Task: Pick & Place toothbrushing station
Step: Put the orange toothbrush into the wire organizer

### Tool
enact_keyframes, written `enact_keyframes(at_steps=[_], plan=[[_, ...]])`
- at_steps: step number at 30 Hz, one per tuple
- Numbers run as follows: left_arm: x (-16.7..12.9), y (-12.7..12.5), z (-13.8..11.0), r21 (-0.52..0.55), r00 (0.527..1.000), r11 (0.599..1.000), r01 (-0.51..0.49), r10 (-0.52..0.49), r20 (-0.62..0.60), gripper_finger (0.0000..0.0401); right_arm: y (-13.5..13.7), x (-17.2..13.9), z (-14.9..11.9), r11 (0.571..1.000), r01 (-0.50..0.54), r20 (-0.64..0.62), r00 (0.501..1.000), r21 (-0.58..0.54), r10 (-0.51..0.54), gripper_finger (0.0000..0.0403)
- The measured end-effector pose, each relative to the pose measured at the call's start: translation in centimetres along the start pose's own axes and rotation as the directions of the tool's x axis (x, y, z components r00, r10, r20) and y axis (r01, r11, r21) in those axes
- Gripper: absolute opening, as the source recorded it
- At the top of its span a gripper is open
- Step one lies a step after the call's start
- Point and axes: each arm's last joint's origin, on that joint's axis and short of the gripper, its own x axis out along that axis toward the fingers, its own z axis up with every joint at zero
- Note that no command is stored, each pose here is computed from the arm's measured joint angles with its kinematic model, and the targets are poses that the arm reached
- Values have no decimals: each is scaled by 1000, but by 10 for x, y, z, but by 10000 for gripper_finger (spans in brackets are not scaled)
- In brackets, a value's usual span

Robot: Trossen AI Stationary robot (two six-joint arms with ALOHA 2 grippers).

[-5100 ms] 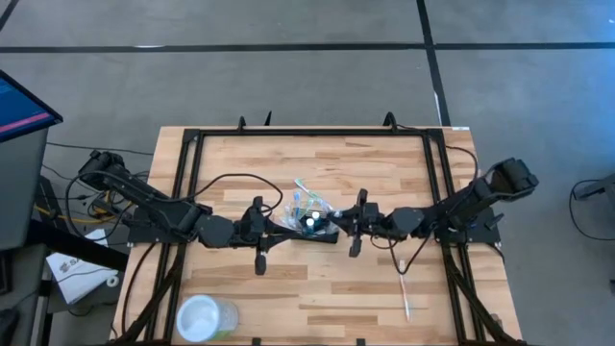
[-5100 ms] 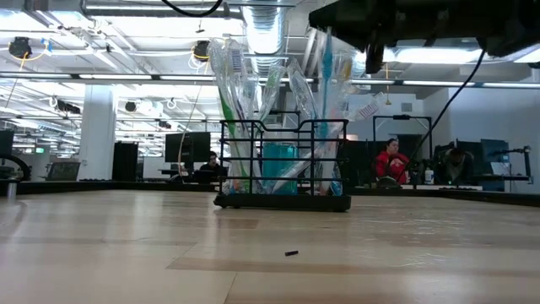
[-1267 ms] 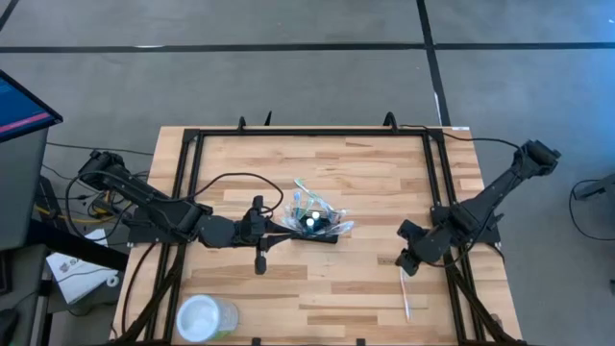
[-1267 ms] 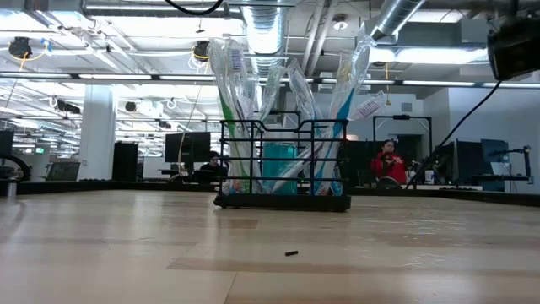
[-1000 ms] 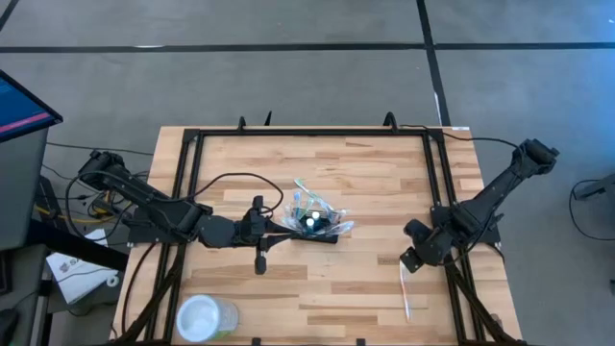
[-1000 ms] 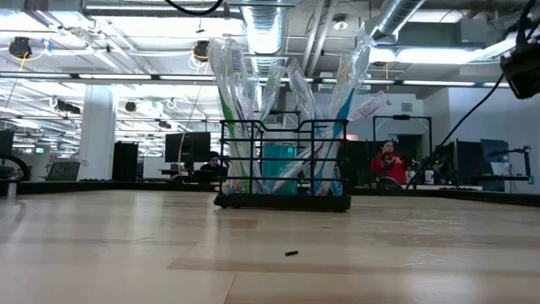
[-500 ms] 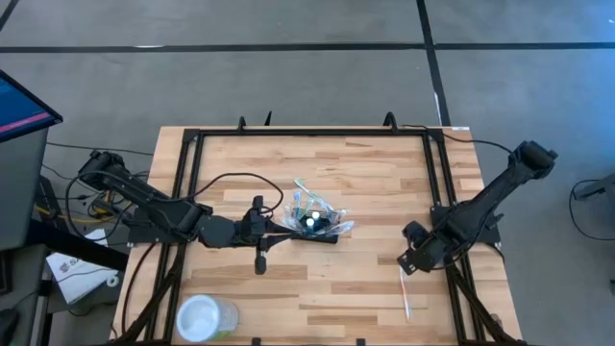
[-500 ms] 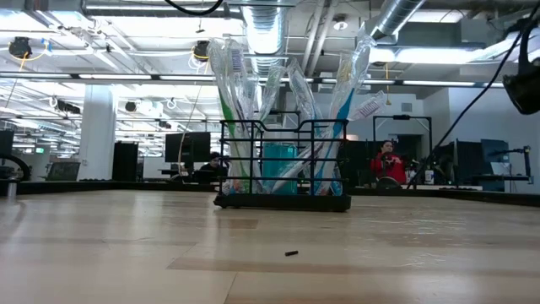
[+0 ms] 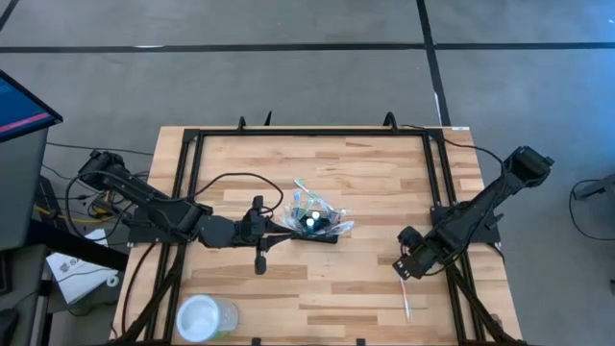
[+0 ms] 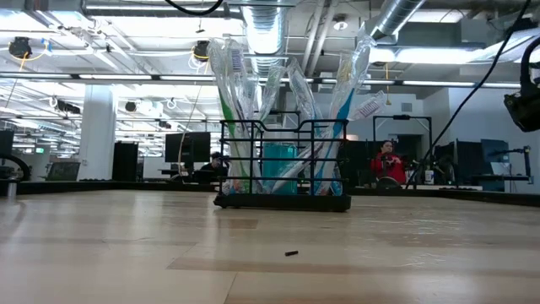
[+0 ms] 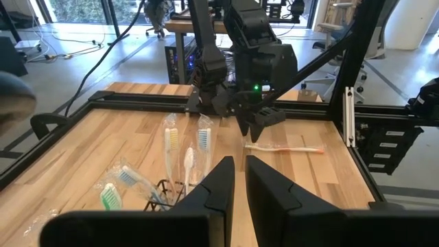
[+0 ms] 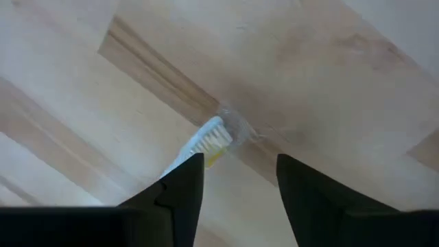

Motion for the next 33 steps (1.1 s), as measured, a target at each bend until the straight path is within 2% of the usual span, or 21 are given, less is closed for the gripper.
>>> enact_keyframes(at_steps=[6,14,17,23,28,33], plan=[[0,0,0,1,1000,1000,0,0,0,30,10,6,-1,998,-60,3,998,-34,60,169],[0,0,0,2,1000,1000,0,0,0,30,16,9,-1,993,-105,1,994,-53,105,122],[0,0,-2,5,1000,1000,0,0,-4,30,16,9,-1,993,-108,1,994,-53,108,95],[2,2,-17,16,999,1000,-7,8,-33,30,16,9,-1,992,-110,3,994,-66,110,9],[2,3,-20,4,1000,1000,-9,9,-21,30,19,8,1,986,-138,7,990,-89,139,2],[2,3,-20,5,1000,1000,-8,8,-19,30,27,7,6,969,-210,22,976,-131,215,0]])
